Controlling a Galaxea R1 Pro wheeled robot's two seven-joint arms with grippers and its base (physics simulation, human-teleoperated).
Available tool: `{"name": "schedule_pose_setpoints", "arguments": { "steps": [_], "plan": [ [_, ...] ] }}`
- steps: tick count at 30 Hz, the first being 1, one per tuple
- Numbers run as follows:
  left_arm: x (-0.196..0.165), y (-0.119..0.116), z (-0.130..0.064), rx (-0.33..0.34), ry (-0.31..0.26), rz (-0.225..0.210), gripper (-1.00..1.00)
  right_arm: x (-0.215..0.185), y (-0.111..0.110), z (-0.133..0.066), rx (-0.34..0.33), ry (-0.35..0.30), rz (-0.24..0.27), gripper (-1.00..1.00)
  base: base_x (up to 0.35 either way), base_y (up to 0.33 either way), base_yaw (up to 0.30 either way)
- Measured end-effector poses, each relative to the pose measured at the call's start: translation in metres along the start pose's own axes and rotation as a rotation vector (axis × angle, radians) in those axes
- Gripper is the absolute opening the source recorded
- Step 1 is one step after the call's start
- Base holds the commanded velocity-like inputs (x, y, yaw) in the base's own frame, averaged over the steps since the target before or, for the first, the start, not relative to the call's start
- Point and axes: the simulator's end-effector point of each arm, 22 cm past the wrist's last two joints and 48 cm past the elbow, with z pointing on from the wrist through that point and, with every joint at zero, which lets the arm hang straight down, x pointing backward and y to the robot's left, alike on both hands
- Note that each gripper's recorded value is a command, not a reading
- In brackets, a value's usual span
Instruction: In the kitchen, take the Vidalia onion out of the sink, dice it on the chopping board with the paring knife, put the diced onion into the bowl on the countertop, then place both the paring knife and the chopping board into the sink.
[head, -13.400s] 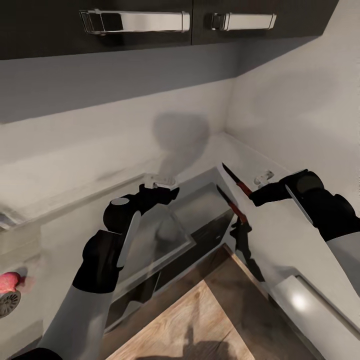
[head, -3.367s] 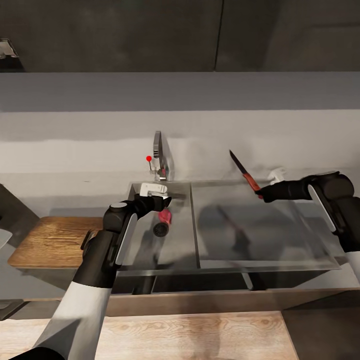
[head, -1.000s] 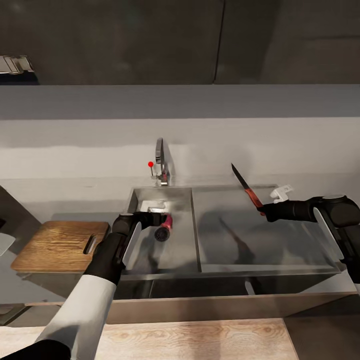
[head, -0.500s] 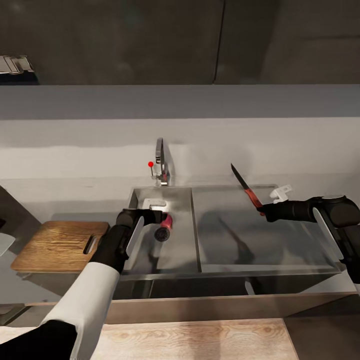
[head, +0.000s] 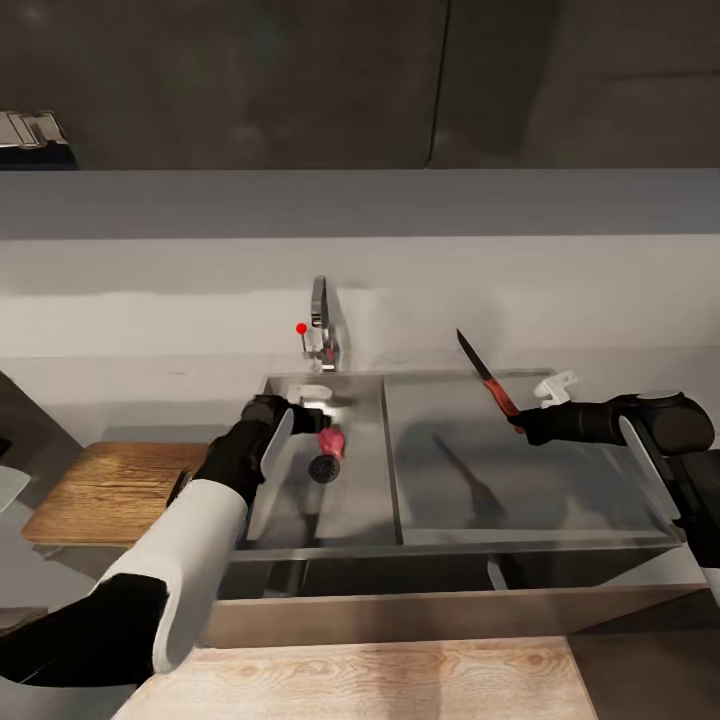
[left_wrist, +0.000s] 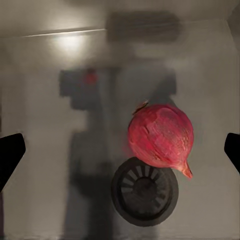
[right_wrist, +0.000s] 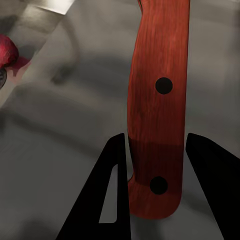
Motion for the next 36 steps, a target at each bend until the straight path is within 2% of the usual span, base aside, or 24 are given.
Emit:
{"name": "schedule_pose_setpoints", "arguments": {
  "steps": [5, 11, 26, 30, 36],
  "plan": [
    [0.011, 0.003, 0.009, -0.006, 0.058, -0.002, 1.00, 0.000, 0.000, 0.000, 0.000, 0.000, 0.000, -1.00, 0.000, 0.000, 0.000],
    [0.013, 0.003, 0.013, -0.008, 0.086, 0.004, 1.00, 0.000, 0.000, 0.000, 0.000, 0.000, 0.000, -1.00, 0.000, 0.000, 0.000],
    [-0.003, 0.003, 0.008, -0.010, 0.049, 0.006, 1.00, -0.001, -0.003, -0.002, 0.005, -0.006, 0.007, -1.00, 0.000, 0.000, 0.000],
    [-0.013, 0.003, 0.006, -0.009, 0.020, 0.006, 1.00, -0.002, -0.003, -0.002, 0.006, -0.007, 0.009, -1.00, 0.017, -0.008, 0.000],
    [-0.015, 0.003, 0.005, -0.008, 0.009, 0.006, 1.00, -0.002, -0.003, -0.003, 0.006, -0.007, 0.009, -1.00, 0.138, -0.147, 0.000]
  ]
}}
